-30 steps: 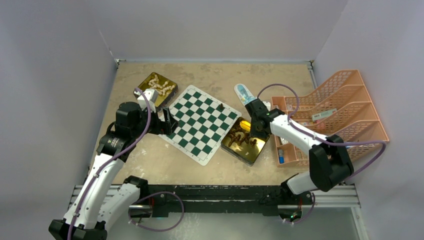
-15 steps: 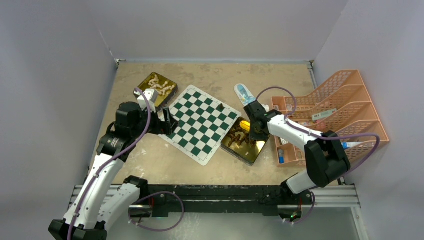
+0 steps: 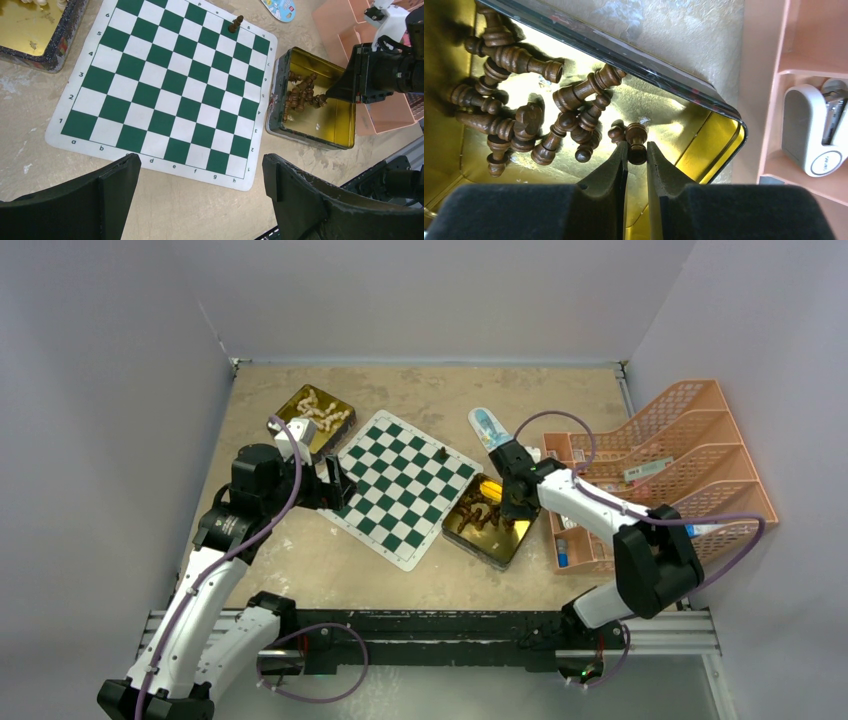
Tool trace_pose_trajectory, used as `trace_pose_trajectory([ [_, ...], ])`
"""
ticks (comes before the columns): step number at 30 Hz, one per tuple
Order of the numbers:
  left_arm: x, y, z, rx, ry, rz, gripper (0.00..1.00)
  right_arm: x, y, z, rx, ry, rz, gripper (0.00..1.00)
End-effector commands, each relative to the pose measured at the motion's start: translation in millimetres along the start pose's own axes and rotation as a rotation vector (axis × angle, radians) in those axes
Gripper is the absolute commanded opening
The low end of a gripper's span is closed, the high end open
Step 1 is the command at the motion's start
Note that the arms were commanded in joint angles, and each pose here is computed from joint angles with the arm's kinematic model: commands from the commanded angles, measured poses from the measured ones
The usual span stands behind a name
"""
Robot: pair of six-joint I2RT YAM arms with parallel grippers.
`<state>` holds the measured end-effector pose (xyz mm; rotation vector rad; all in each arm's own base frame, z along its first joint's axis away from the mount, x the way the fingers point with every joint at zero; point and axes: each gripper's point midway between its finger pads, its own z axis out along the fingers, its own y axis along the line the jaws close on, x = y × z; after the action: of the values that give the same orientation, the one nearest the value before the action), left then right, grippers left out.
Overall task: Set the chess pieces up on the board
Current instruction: Pick up the chess piece from the storage box, then place the chess piece on the chessboard.
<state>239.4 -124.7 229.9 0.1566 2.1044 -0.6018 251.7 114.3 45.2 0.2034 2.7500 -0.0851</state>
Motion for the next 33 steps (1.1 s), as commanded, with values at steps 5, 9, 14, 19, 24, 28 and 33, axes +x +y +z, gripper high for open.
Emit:
trace_pose_trajectory([
  [5,-6.0,-5.2,-1.0,0.021,-0.029,0.005,0.92,-36.1,-0.5,-33.4,0.002,-0.111,0.04,0.15],
  [9,-6.0,-5.3,-1.0,0.022,-0.028,0.005,0.92,-38.1,-1.0,-36.2,0.006,-0.114,0.042,0.15],
  [14,-6.3,-5.7,-1.4,0.024,-0.03,0.005,0.92,-59.1,4.7,-53.2,-0.011,-0.163,0.043,0.15],
  [19,-6.3,-6.0,-1.4,0.025,-0.03,0.006,0.92,-97.2,23.3,-82.9,-0.08,-0.252,0.032,0.14],
  [24,-7.5,-5.9,-2.7,0.023,-0.038,0.008,0.92,-133.2,46.6,-95.4,-0.13,-0.312,0.005,0.14],
  [28,-8.3,-5.4,-3.7,0.019,-0.042,0.008,0.92,-152.9,69.2,-84.8,-0.152,-0.313,-0.041,0.14],
  [33,-8.7,-5.2,-4.6,0.018,-0.047,0.009,0.92,-163.8,98.2,-57.9,-0.159,-0.286,-0.095,0.14],
])
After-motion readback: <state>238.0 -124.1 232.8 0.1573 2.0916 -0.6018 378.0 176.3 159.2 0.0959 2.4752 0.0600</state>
